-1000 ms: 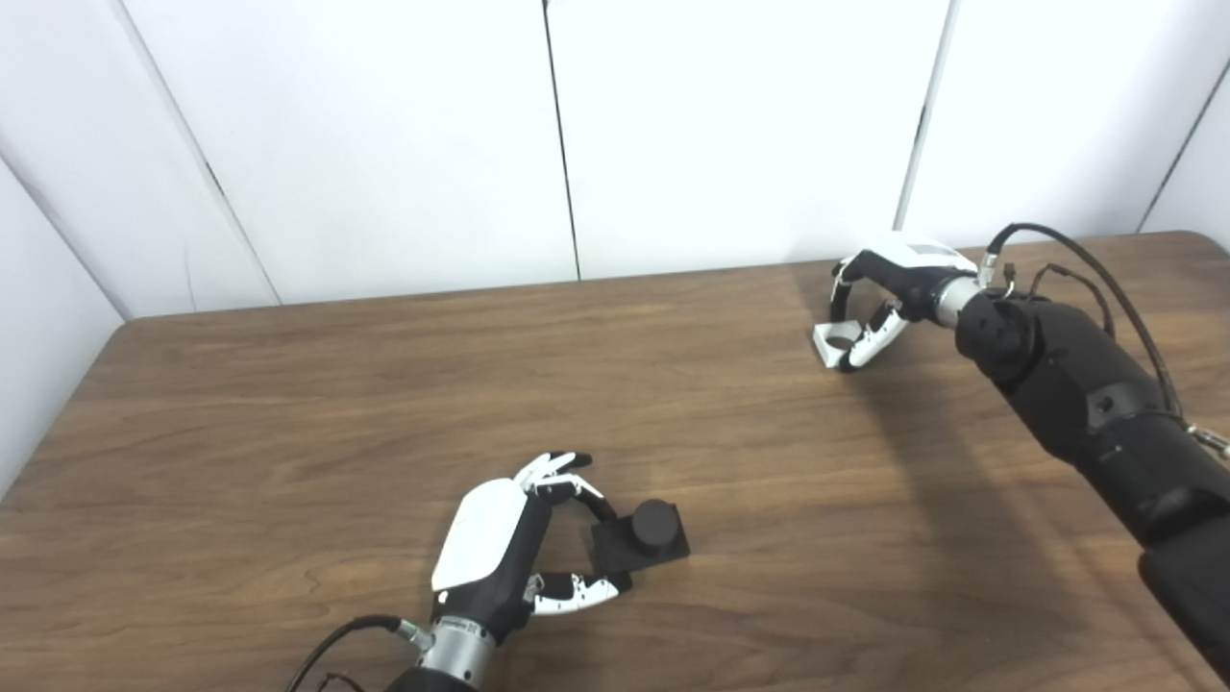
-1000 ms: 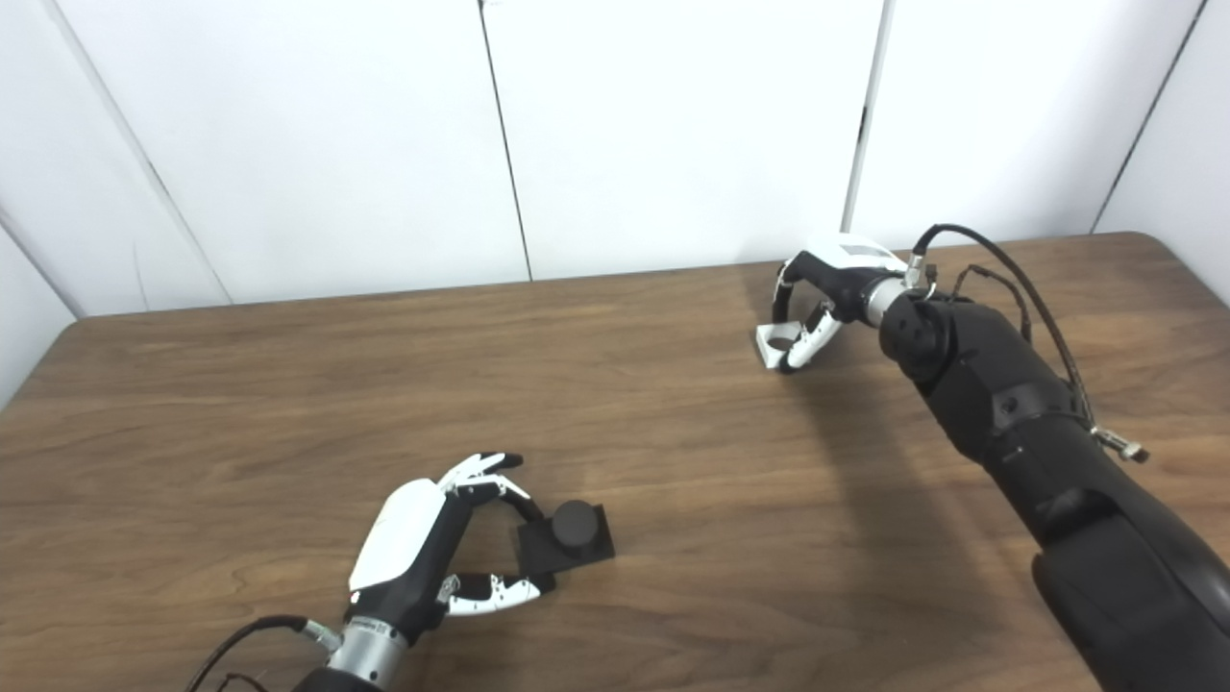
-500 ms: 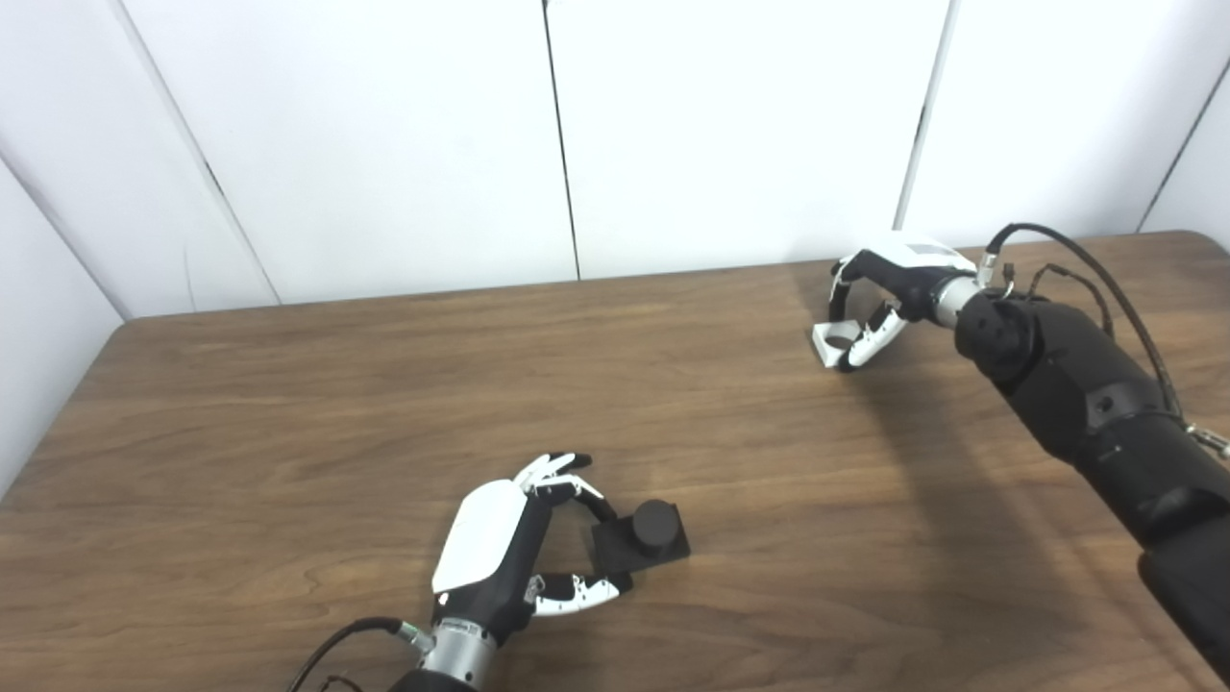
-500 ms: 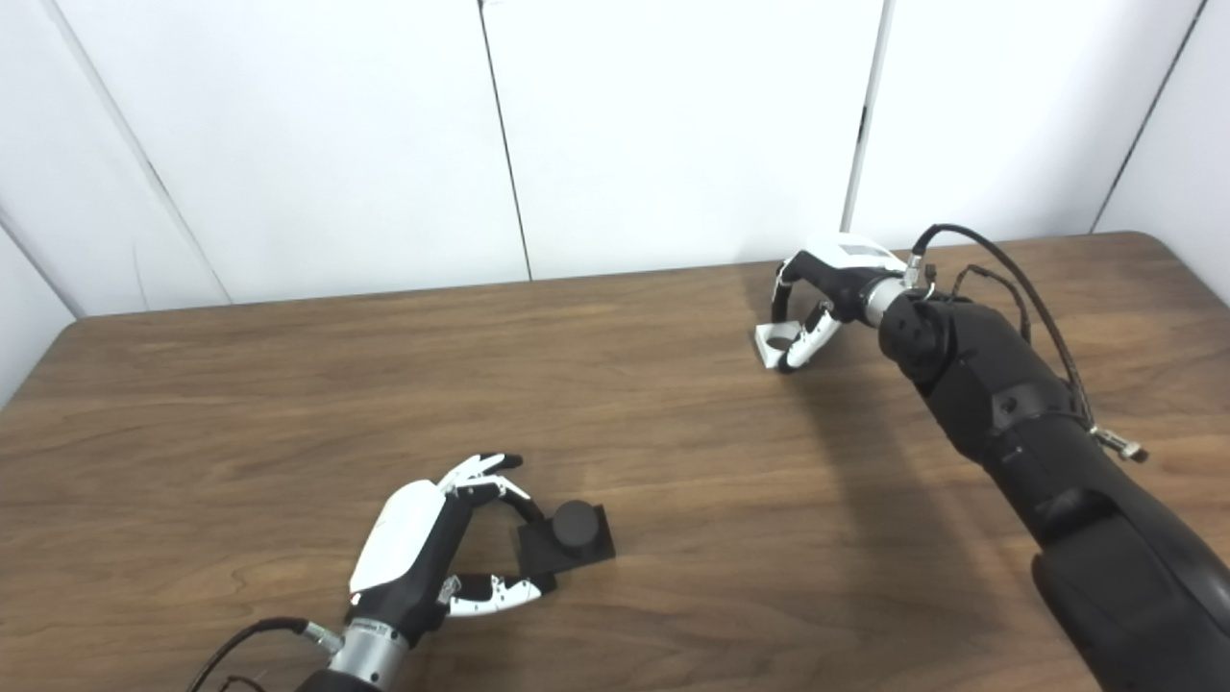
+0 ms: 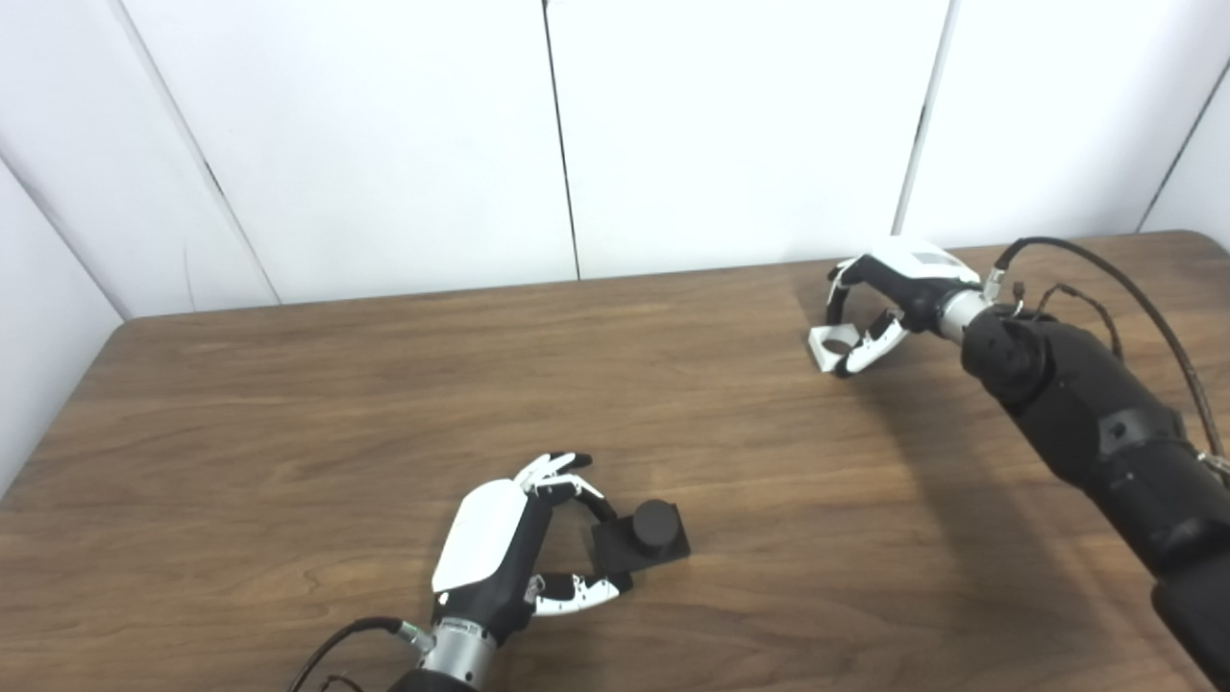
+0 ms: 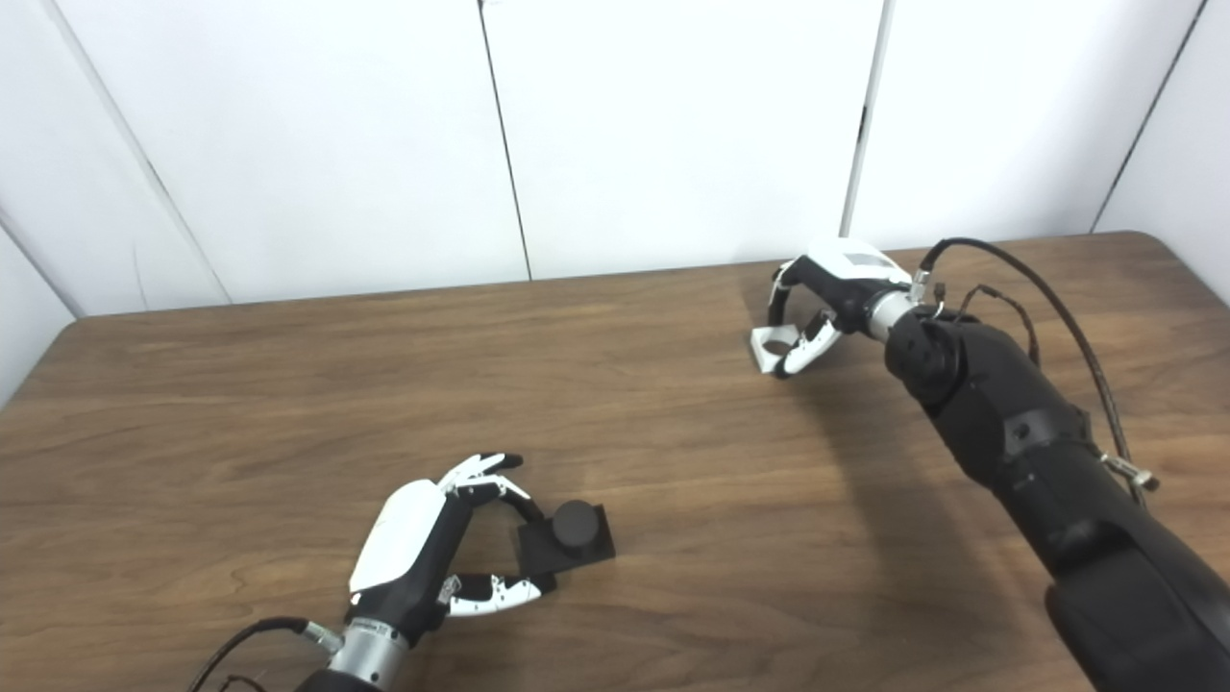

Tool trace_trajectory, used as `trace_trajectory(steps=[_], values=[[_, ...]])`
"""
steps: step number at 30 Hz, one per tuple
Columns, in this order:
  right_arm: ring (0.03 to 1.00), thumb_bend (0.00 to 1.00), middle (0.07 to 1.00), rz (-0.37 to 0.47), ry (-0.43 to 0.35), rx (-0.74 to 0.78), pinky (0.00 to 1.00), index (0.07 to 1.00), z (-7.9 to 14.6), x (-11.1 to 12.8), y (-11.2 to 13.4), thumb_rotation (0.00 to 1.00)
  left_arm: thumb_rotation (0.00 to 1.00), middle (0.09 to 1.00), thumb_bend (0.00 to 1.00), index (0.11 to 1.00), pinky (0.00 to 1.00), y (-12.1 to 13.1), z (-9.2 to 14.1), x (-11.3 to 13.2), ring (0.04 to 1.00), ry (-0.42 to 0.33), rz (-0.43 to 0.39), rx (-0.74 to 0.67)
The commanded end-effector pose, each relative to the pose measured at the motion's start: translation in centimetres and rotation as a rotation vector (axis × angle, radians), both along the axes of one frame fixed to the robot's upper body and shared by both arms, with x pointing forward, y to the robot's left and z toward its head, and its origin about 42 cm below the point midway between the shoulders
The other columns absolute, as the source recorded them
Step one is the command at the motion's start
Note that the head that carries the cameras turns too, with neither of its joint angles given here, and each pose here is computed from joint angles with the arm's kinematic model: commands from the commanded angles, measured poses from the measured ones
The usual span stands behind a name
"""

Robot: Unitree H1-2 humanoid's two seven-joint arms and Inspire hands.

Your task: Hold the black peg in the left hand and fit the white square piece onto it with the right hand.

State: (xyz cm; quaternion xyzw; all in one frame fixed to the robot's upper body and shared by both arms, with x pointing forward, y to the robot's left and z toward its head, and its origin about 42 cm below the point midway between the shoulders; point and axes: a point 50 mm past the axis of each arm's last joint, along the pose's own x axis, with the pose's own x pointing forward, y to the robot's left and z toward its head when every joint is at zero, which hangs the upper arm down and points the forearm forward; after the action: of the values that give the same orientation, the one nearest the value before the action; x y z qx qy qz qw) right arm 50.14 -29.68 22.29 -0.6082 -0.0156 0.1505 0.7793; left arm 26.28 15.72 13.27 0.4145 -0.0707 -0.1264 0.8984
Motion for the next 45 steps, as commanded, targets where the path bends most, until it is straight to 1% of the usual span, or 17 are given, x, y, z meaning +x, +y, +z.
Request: trace_trajectory(steps=[1,4,7,9,13,16,19,24,28,33,40,45], values=[[0.943,0.52,0.880,0.038,-0.107,0.004,0.88,0.491,4.3,0.5,0.1,0.14,0.08,0.867,0.50,0.493,0.81,-0.5,-1.7,-1.0,0.919,0.105,-0.036,0.039],[0.950,0.52,0.883,0.059,-0.123,0.008,0.89,0.491,4.9,0.0,0.3,0.15,0.08,0.868,0.50,0.492,0.81,-0.5,-1.7,-1.0,0.919,0.108,-0.033,0.034],[0.952,0.52,0.881,0.098,-0.159,0.027,0.91,0.491,5.9,-1.1,0.8,0.15,0.08,0.867,0.50,0.493,0.81,-0.6,-1.7,-1.1,0.917,0.106,-0.036,0.036],[0.950,0.53,0.879,0.130,-0.184,0.045,0.91,0.490,6.6,-2.2,1.4,0.15,0.08,0.867,0.50,0.493,0.81,-0.6,-1.7,-1.1,0.918,0.104,-0.037,0.040],[0.955,0.53,0.884,0.204,-0.227,0.070,0.88,0.490,7.9,-4.4,2.4,0.14,0.08,0.866,0.50,0.493,0.81,-0.6,-1.8,-1.2,0.917,0.107,-0.033,0.042],[0.957,0.53,0.887,0.262,-0.250,0.077,0.86,0.490,8.8,-6.7,3.6,0.14,0.08,0.865,0.50,0.493,0.81,-0.5,-1.8,-1.1,0.917,0.105,-0.031,0.039],[0.954,0.53,0.892,0.312,-0.261,0.085,0.84,0.490,9.2,-8.7,4.7,0.14,0.08,0.867,0.50,0.493,0.81,-0.6,-1.9,-1.1,0.917,0.105,-0.030,0.040],[0.959,0.53,0.892,0.386,-0.252,0.131,0.82,0.490,9.6,-11.7,6.2,0.14,0.08,0.866,0.50,0.493,0.82,-0.6,-1.9,-1.1,0.917,0.105,-0.031,0.046],[0.969,0.53,0.895,0.438,-0.243,0.137,0.86,0.490,9.7,-13.8,7.5,0.15,0.08,0.869,0.50,0.494,0.81,-0.6,-1.8,-1.0,0.918,0.109,-0.029,0.048],[0.976,0.53,0.895,0.501,-0.224,0.164,0.89,0.490,9.4,-15.7,8.6,0.15,0.08,0.870,0.50,0.493,0.82,-0.6,-1.8,-0.9,0.920,0.107,-0.029,0.051],[0.986,0.52,0.903,0.557,-0.180,0.165,0.89,0.490,8.4,-17.6,10.0,0.15,0.08,0.863,0.50,0.493,0.94,-0.6,-1.8,-0.8,0.914,0.093,-0.032,0.071],[0.984,0.52,0.904,0.573,-0.163,0.165,0.88,0.490,7.4,-18.4,10.8,0.15,0.08,0.864,0.50,0.493,0.97,-0.6,-1.8,-0.7,0.921,0.094,-0.034,0.059]])
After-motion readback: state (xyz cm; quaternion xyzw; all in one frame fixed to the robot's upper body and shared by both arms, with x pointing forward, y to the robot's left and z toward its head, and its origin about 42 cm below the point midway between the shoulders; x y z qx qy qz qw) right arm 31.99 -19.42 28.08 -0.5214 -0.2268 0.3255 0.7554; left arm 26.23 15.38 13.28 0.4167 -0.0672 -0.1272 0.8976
